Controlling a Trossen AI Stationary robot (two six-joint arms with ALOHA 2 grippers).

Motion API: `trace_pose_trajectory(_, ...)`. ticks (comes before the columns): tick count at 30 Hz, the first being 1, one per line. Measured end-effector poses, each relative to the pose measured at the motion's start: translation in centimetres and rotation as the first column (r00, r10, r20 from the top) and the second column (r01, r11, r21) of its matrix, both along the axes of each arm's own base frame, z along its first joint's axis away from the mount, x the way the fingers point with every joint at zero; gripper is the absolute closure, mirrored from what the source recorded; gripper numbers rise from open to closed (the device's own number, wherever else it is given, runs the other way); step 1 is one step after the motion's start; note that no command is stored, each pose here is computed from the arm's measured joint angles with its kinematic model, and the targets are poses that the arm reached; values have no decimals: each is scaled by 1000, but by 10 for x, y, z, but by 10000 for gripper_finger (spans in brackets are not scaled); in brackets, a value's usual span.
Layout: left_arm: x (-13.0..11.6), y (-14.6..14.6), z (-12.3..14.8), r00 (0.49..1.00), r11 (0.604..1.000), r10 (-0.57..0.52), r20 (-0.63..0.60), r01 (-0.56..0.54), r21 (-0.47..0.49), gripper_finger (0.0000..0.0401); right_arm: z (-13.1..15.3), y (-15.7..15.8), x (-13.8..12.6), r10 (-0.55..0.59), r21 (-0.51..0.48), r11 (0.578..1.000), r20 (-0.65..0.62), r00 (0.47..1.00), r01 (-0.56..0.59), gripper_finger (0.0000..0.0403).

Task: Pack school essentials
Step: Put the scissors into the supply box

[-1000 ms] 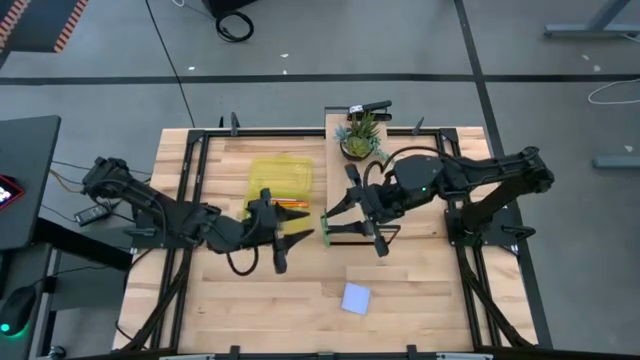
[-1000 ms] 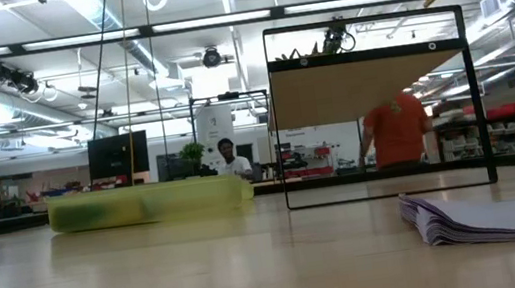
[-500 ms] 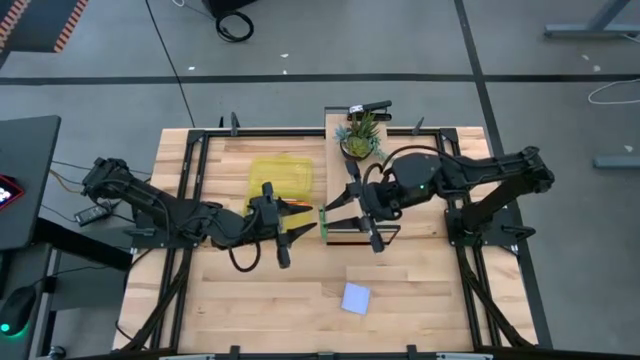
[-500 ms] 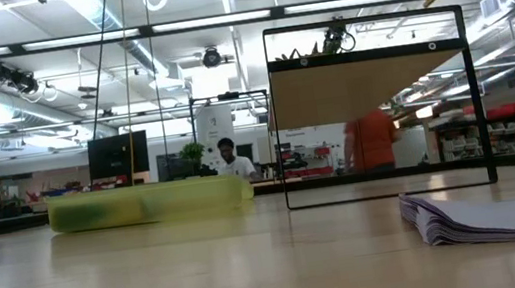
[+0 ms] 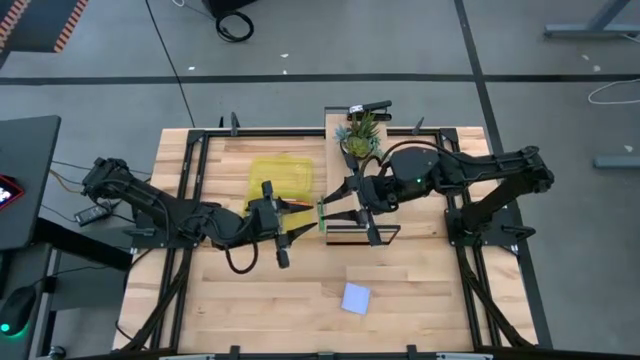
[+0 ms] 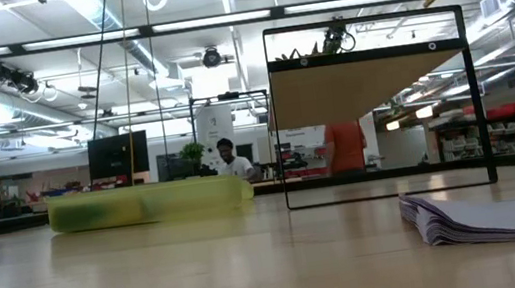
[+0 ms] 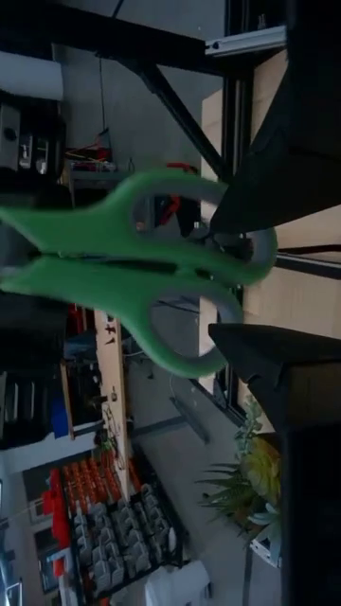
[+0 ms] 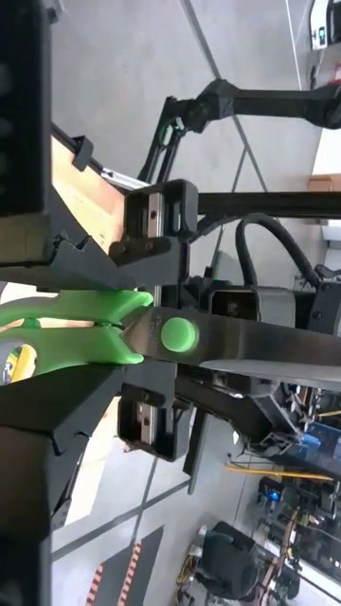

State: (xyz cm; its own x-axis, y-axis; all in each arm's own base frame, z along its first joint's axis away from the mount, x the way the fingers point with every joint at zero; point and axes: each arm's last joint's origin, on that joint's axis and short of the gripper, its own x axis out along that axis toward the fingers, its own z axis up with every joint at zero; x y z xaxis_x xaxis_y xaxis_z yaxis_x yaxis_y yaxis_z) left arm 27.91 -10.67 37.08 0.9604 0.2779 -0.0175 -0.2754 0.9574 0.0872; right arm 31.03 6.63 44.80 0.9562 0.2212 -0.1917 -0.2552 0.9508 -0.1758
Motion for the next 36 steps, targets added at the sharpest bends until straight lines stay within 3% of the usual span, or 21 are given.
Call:
trace_pose_trajectory(22, 7, 12, 0, 996, 996, -88, 4, 88, -5, 225, 0, 0, 0, -3, 4, 1000, -2, 1000, 3, 273)
trace_pose_trajectory(36, 23, 20, -7, 995, 995, -102, 19, 102, -5, 260, -1, 0, 1, -12, 20, 1000, -13, 1000, 12, 273)
